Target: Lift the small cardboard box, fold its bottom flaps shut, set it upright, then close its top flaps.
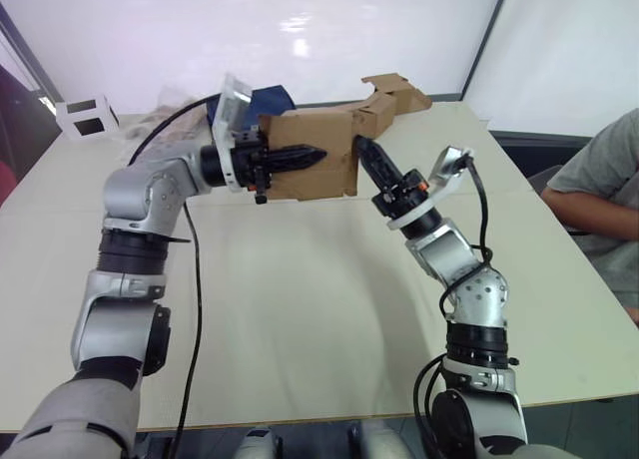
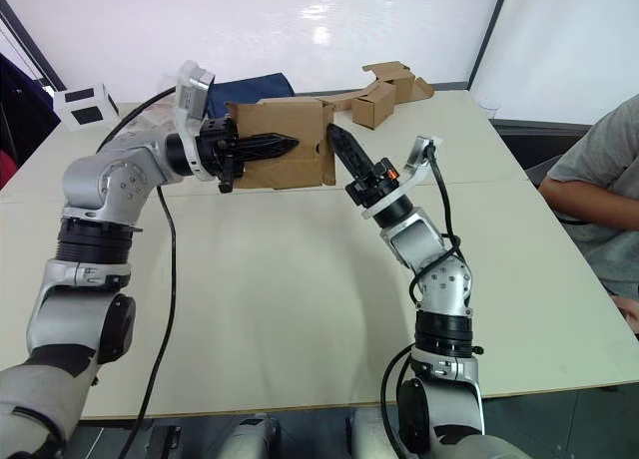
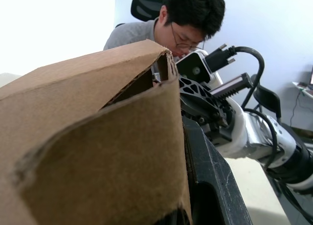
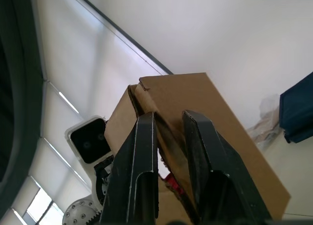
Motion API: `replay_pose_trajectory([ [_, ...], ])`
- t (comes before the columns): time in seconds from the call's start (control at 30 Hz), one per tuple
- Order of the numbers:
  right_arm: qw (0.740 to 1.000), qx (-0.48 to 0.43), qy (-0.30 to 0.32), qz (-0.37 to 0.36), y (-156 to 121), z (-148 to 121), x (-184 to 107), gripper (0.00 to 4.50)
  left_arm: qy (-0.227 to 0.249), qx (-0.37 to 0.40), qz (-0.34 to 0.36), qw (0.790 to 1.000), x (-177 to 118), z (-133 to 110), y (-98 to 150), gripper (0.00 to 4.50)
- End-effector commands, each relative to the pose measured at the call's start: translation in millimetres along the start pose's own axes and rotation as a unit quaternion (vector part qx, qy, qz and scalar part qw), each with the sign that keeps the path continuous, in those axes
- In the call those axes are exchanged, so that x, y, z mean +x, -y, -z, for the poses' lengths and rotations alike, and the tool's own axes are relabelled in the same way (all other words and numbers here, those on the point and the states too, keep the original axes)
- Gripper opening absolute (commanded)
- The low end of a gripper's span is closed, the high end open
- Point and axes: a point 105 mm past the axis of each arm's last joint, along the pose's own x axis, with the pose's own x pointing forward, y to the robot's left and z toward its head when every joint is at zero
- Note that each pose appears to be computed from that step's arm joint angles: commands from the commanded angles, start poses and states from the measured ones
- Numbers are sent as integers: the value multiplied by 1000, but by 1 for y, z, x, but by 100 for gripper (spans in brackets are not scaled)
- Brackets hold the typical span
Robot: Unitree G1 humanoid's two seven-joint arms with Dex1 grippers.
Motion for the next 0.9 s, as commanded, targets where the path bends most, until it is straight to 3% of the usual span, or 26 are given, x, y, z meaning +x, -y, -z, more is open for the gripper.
replay_pose_trajectory([
  [0.03, 999, 16, -14, -34, -18, 13, 8, 82, 19, 24, 10, 999, 6, -11, 4, 0],
  [0.37, 998, 51, 6, -28, -20, 15, 3, 82, 36, 26, -1, 999, 7, -17, -2, 0],
  [0.67, 999, 40, -16, -4, -15, 22, -15, 82, 49, 26, -10, 998, 3, -24, -6, 0],
  [0.9, 998, 61, -22, -23, -26, 33, -10, 82, 51, 21, -8, 998, 6, -20, -6, 0],
])
